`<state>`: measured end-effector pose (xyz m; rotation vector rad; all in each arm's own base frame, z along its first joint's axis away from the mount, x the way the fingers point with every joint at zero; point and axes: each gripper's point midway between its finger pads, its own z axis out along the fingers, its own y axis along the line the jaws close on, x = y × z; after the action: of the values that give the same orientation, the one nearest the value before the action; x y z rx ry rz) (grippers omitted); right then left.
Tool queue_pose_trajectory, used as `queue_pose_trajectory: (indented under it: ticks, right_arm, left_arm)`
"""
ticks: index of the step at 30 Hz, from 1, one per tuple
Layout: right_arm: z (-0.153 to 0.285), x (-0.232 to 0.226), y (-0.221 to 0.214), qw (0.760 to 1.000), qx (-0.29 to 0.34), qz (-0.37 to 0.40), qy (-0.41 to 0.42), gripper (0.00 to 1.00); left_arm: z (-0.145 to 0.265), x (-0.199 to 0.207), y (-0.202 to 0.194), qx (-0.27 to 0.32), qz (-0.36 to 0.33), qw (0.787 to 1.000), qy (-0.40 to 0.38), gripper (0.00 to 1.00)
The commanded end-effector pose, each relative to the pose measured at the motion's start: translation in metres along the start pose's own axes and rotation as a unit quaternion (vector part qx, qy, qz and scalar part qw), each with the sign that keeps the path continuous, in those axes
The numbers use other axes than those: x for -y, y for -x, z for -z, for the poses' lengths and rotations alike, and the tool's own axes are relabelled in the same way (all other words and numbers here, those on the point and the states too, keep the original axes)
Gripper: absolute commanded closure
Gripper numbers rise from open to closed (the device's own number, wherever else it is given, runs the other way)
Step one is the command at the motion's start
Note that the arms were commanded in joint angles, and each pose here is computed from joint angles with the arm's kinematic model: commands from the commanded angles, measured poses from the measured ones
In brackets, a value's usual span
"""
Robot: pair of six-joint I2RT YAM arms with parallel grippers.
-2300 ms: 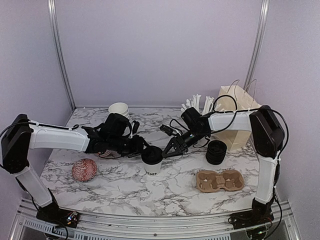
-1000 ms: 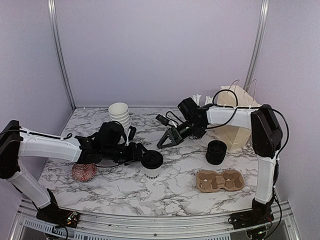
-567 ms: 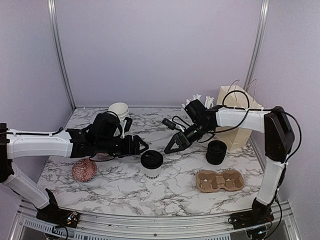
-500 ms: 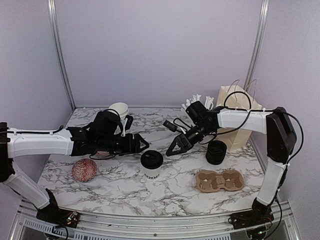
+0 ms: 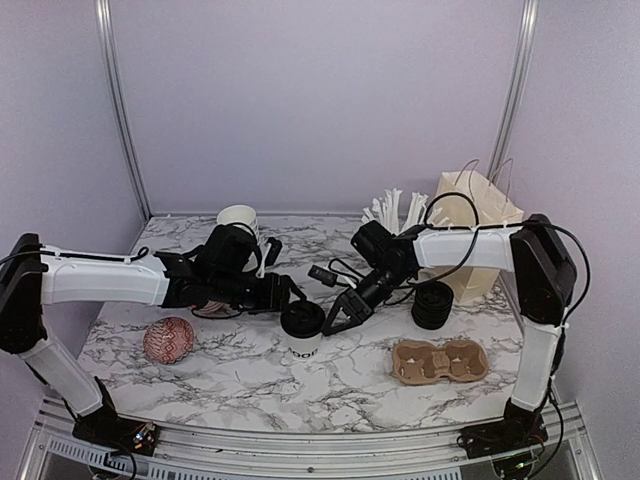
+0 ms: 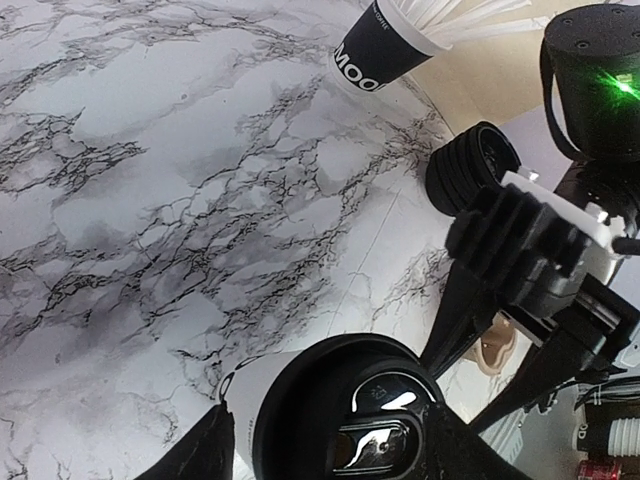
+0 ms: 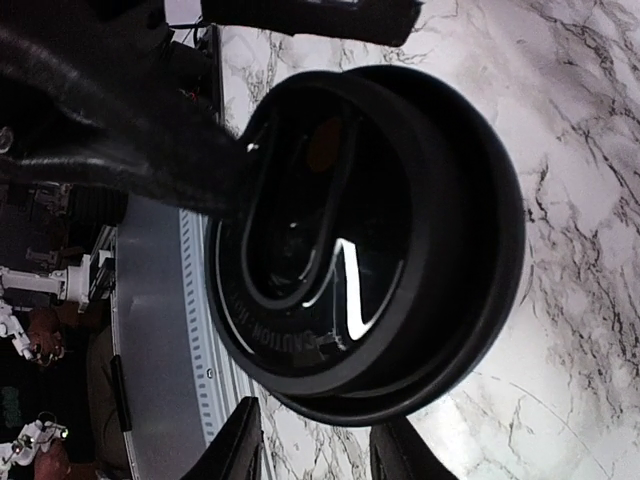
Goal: Pack the takeout coffee
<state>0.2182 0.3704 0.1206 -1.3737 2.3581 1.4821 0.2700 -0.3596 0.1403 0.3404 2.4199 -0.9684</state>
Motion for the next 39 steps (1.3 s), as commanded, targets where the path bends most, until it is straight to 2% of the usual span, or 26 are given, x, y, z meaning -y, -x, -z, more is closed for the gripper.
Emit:
queue_pose_trajectory:
  ticks: [1, 9, 14, 22, 32, 39]
  right_arm:
    - [0.002, 0.000, 0.021, 1.000, 0.011, 0.007, 0.006, 0.66]
    - [0.027, 0.031, 0.049, 0.998, 0.051, -0.024, -0.002, 0.70]
    - [0.030, 0.036, 0.052, 0.998, 0.056, -0.028, 0.000, 0.70]
    - [0.033, 0.027, 0.041, 0.998, 0.057, -0.036, -0.003, 0.65]
    - [0.017, 0.020, 0.042, 0.998, 0.045, -0.044, 0.022, 0.62]
    - [0.011, 0.026, 0.045, 0.997, 0.043, -0.062, 0.036, 0.61]
  left_arm:
    - [0.006, 0.006, -0.008, -0.003, 0.007, 1.000, -0.027, 0.36]
    - [0.024, 0.003, -0.022, 0.002, 0.033, 0.999, -0.036, 0.37]
    - [0.029, 0.000, -0.029, 0.001, 0.037, 0.999, -0.028, 0.37]
    - [0.041, -0.009, -0.003, 0.053, 0.047, 0.997, 0.014, 0.32]
    - [0.016, -0.014, 0.002, 0.038, 0.071, 0.997, 0.002, 0.48]
    - [0.006, -0.020, -0.007, 0.023, 0.076, 0.997, 0.002, 0.54]
